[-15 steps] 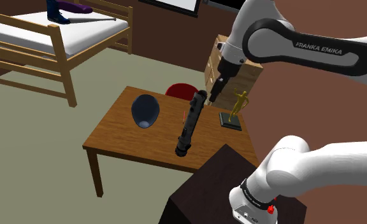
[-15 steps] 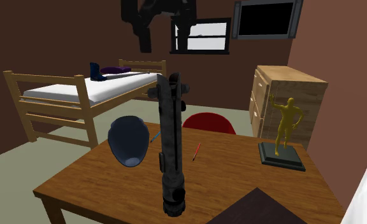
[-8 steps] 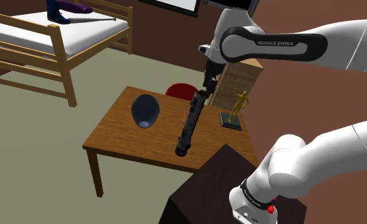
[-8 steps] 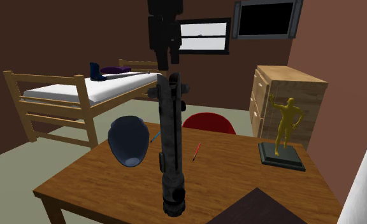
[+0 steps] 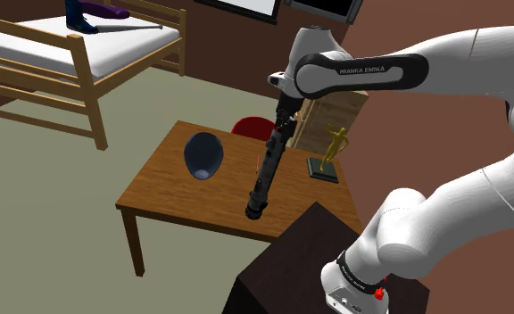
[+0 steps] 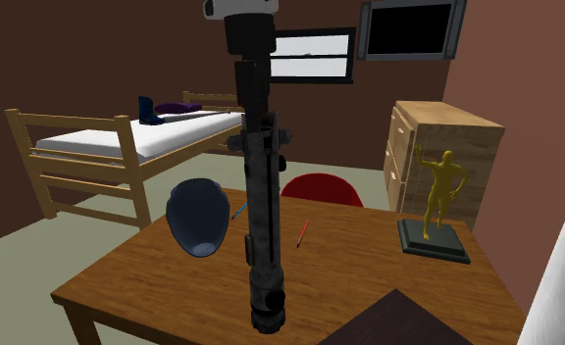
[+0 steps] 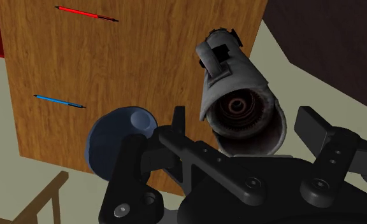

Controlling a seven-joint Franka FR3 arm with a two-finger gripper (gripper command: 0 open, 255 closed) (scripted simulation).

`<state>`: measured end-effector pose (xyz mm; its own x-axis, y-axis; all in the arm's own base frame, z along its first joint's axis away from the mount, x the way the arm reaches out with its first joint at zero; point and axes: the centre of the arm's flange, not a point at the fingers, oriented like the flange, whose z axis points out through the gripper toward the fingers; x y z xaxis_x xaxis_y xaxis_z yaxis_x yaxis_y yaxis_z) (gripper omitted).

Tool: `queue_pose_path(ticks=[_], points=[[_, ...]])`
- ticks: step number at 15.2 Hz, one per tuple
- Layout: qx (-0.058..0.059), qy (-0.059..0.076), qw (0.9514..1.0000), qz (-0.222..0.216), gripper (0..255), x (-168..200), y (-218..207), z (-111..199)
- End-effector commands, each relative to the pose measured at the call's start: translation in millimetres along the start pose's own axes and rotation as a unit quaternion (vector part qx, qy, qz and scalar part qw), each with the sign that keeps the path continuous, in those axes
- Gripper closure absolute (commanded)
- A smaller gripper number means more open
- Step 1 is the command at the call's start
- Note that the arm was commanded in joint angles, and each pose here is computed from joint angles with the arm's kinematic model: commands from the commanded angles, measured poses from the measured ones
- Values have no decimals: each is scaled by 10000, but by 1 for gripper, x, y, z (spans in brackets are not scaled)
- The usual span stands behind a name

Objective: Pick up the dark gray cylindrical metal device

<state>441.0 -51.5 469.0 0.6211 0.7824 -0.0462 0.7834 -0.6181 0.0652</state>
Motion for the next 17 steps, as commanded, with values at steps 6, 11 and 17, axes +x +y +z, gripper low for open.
queue_pose_path(ticks=[6, 11, 17], points=[[-2, 1, 10000, -5, 255, 0, -1, 13], [-2, 1, 10000, -5, 255, 0, -1, 13], [-2, 1, 10000, -5, 255, -1, 1, -8]])
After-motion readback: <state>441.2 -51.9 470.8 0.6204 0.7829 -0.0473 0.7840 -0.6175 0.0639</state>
